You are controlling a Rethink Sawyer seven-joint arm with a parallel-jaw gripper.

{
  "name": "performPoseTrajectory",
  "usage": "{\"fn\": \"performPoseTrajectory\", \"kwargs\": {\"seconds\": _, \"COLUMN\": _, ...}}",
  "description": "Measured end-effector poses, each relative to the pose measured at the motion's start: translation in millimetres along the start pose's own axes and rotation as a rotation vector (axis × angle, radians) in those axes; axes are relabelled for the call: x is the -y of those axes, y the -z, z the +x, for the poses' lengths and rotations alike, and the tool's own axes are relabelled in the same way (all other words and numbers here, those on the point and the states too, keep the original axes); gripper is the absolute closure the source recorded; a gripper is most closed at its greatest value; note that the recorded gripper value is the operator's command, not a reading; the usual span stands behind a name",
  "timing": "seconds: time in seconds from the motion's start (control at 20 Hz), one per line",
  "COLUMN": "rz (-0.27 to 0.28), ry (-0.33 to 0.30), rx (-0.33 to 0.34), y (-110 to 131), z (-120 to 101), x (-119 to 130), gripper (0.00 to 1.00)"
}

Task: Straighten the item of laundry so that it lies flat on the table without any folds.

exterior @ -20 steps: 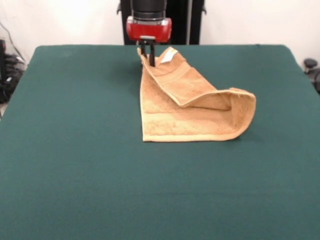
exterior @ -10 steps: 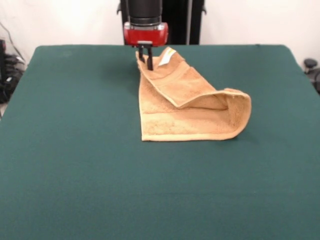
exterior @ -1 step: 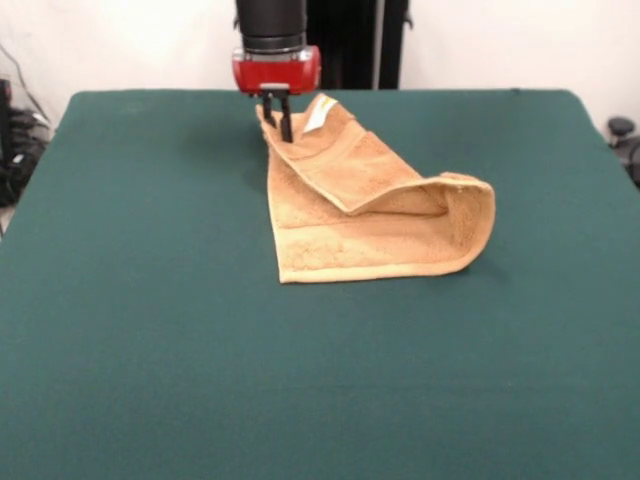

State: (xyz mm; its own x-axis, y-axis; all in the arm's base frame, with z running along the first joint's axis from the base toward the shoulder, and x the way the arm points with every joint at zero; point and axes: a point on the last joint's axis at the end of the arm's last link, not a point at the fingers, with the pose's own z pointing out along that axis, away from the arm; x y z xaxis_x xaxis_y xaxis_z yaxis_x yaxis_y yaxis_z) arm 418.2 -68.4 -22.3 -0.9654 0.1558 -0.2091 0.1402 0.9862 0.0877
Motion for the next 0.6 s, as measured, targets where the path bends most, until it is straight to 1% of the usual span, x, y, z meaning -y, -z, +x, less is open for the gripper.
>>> {"fn": "performPoseTrajectory", "kwargs": {"seconds": 0.4, "rz": -0.008, "ry": 0.021, "rx": -0.003, "y": -14.3, "z": -2.4, "x": 11.5, "gripper": 1.0}}
{"fn": "performPoseTrajectory", "kwargs": {"seconds": 0.6, "rz": -0.018, "ry": 0.031, "rx": 0.002, "y": -14.7, "z": -2.2, "x": 12.9, "gripper": 1.0}}
